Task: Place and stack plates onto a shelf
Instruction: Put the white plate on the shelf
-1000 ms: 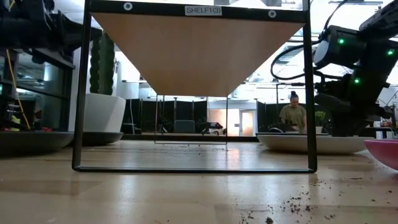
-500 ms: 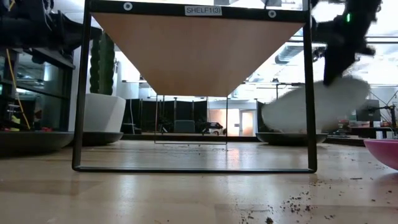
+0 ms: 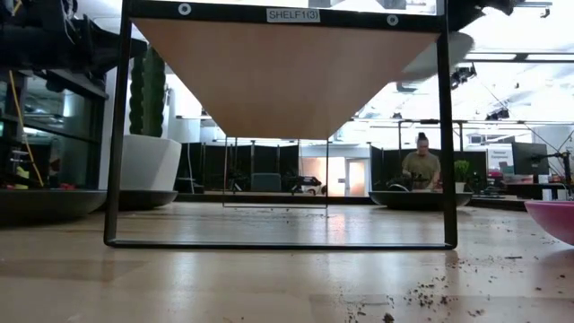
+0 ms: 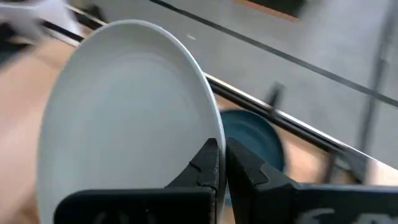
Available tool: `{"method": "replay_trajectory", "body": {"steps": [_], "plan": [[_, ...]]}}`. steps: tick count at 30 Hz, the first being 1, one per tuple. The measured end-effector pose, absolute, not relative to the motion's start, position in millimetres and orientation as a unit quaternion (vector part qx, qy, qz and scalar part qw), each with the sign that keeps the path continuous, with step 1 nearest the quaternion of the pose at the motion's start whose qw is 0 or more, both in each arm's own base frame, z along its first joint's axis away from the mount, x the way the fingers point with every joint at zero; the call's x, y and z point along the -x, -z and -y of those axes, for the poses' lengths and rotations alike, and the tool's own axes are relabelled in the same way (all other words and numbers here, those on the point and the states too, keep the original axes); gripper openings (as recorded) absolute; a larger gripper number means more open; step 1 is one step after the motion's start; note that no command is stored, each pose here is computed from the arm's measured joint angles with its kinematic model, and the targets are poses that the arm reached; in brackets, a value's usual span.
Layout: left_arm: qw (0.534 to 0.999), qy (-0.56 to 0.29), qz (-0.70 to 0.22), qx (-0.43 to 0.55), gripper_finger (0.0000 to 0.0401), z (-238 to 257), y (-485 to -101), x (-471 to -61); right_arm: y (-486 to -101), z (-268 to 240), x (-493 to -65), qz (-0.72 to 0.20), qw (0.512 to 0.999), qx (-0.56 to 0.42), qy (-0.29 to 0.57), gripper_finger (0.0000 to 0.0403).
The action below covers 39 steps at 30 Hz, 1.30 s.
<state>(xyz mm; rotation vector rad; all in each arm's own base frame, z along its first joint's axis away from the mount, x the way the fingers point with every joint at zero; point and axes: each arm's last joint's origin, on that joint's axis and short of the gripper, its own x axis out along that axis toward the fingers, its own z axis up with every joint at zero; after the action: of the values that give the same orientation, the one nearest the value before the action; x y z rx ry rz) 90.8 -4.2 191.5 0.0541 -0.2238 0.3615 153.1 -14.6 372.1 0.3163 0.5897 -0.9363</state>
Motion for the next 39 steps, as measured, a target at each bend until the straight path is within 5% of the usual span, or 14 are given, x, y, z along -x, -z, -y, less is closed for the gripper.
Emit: {"method": "replay_trajectory", "body": {"steps": [11, 27, 39], "plan": [[0.976, -0.180, 0.120, -0.024, 0.0000, 4.1, -193.2, -90.4, -345.3, 38.4, -238.2, -0.195, 0.928, -0.169, 0.270, 0.0000], [0.975, -0.184, 0.115, -0.053, 0.0000, 4.1, -193.4, -90.3, -290.9, 98.7, -298.3, -0.236, 0.919, -0.265, 0.175, 0.0000], [0.975, -0.183, 0.114, -0.048, 0.0000, 4.1, -193.0, -90.4, -283.5, 109.9, -300.1, -0.239, 0.912, -0.267, 0.202, 0.0000]]}}
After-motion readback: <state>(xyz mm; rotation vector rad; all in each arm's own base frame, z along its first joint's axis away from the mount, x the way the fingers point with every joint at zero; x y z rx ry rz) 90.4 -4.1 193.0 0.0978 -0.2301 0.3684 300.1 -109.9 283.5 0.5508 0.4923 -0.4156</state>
